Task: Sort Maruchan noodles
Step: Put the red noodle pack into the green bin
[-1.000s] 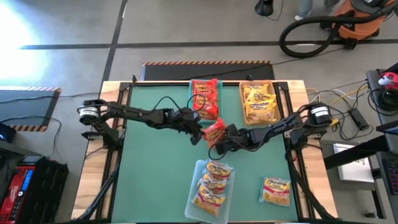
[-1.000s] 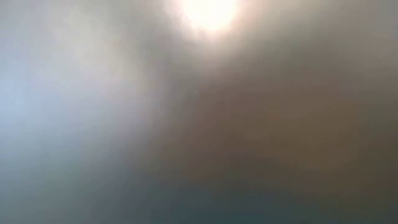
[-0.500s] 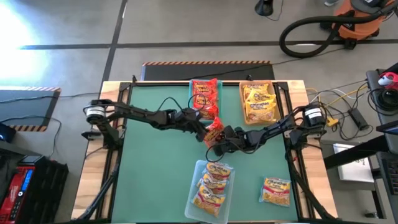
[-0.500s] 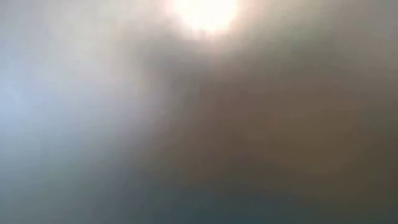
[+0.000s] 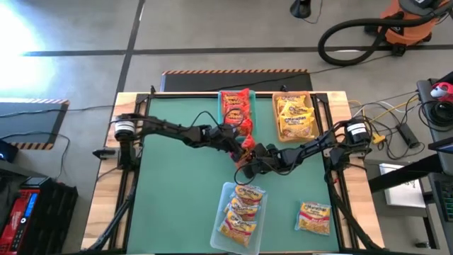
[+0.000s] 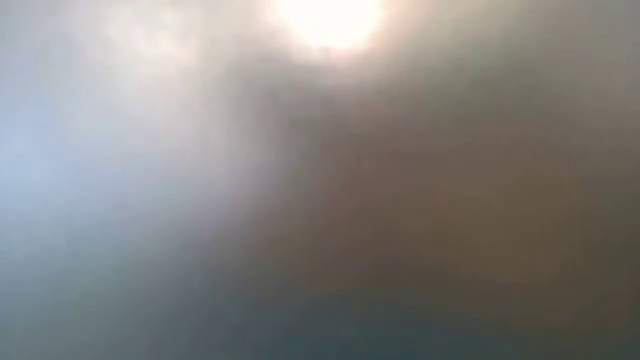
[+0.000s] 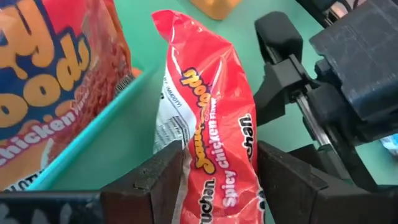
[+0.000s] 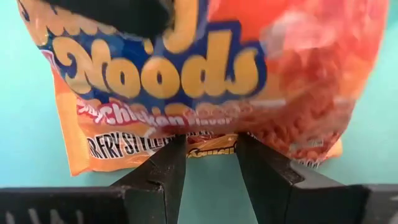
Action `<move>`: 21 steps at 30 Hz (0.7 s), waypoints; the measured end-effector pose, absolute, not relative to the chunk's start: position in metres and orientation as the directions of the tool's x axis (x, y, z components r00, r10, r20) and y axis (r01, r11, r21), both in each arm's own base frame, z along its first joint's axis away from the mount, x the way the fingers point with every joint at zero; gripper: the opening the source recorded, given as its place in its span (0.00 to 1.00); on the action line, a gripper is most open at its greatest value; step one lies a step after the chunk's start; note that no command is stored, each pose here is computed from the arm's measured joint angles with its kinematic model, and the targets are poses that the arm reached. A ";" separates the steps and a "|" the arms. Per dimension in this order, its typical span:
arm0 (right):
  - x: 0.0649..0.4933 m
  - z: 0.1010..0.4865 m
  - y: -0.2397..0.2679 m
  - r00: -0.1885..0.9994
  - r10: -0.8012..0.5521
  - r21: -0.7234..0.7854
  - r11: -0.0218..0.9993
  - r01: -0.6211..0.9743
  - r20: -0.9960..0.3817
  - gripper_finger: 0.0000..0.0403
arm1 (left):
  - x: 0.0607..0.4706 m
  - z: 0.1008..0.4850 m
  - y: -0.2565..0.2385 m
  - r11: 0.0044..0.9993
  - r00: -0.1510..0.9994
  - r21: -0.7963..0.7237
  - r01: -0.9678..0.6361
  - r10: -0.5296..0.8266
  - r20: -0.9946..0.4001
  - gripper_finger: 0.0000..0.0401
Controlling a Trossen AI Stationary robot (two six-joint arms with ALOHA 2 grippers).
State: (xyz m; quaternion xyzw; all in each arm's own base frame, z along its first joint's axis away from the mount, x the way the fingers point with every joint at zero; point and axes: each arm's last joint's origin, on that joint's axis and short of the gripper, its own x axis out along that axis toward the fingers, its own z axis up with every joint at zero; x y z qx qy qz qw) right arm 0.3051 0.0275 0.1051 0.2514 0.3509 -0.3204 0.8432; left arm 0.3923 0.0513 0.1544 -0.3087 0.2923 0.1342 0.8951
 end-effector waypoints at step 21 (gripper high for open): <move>0.275 0.152 0.028 0.510 -0.227 0.180 0.755 0.630 -0.830 0.34 | 0.398 0.171 0.050 0.835 0.643 -0.440 -0.330 -0.141 -0.752 0.19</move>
